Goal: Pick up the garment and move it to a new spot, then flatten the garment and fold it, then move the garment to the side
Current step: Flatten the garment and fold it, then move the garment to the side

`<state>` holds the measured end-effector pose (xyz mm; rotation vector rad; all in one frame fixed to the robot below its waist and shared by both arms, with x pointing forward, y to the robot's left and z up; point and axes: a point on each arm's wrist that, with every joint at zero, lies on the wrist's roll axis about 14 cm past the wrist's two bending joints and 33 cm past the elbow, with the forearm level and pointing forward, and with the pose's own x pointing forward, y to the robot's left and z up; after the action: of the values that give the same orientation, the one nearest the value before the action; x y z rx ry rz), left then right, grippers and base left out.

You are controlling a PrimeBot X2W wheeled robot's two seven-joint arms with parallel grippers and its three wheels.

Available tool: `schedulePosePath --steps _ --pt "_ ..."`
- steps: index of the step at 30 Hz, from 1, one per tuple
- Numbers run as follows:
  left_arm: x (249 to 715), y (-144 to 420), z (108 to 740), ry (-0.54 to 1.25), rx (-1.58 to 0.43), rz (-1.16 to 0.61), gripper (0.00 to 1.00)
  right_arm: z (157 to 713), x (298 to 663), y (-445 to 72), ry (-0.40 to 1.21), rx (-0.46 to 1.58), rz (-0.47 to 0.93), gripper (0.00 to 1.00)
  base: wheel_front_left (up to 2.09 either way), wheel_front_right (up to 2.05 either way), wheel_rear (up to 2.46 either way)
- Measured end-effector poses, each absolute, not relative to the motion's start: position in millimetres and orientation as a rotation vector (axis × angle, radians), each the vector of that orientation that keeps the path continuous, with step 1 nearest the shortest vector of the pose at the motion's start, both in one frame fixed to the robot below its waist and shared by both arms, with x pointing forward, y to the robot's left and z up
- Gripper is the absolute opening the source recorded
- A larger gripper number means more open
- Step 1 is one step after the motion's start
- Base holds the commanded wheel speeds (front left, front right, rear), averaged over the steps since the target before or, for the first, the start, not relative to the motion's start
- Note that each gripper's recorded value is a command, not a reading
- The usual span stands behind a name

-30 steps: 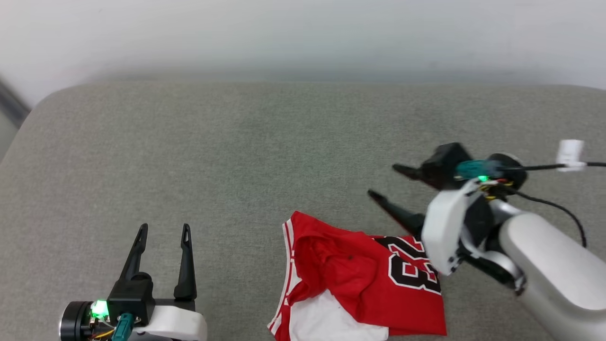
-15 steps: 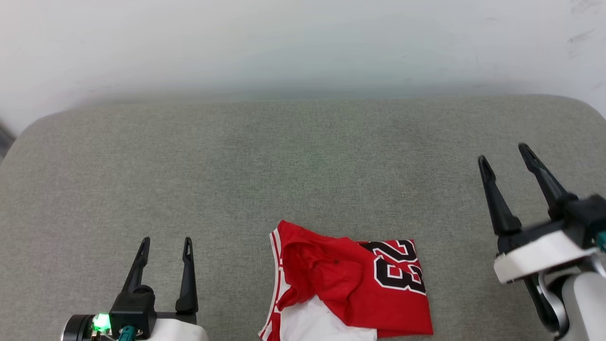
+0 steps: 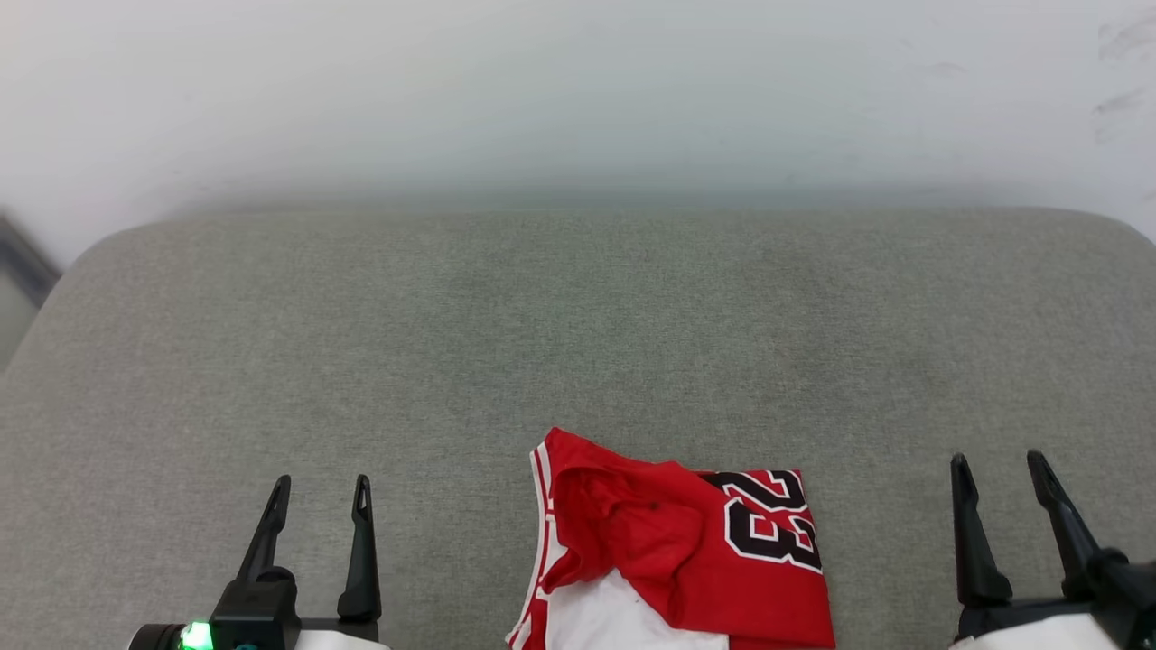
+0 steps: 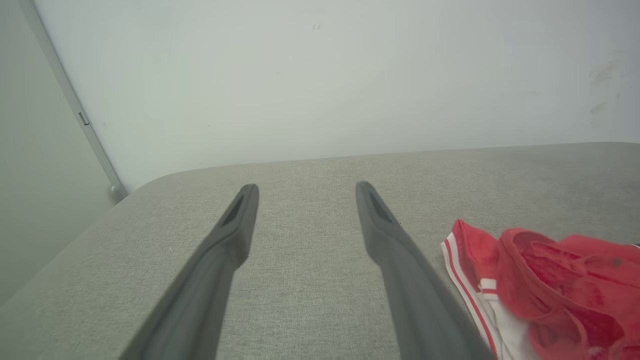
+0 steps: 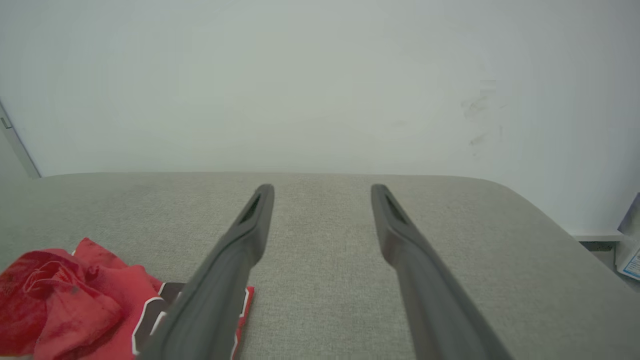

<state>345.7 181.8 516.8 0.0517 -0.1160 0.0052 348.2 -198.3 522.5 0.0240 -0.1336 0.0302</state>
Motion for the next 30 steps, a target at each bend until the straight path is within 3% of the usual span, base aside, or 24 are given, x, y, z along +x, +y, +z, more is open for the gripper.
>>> schedulePosePath --steps 13,21,24,30 --pt "342.4 190.8 514.3 -0.107 0.048 0.033 1.00 519.0 340.9 -193.1 -0.122 0.036 0.034 1.00 0.00 0.00 0.00" --pt "346.7 190.2 509.2 -0.090 0.042 0.030 1.00 582.0 384.3 -187.0 -0.223 -0.104 0.132 1.00 0.00 0.00 0.00" --pt "350.4 188.7 507.9 -0.086 0.038 0.025 1.00 584.3 400.3 -174.3 -0.110 -0.149 0.220 1.00 0.00 0.00 0.00" --pt "356.9 187.4 504.7 -0.077 0.033 0.019 1.00 545.7 406.3 -165.3 0.311 -0.146 0.351 1.00 0.00 0.00 0.00"
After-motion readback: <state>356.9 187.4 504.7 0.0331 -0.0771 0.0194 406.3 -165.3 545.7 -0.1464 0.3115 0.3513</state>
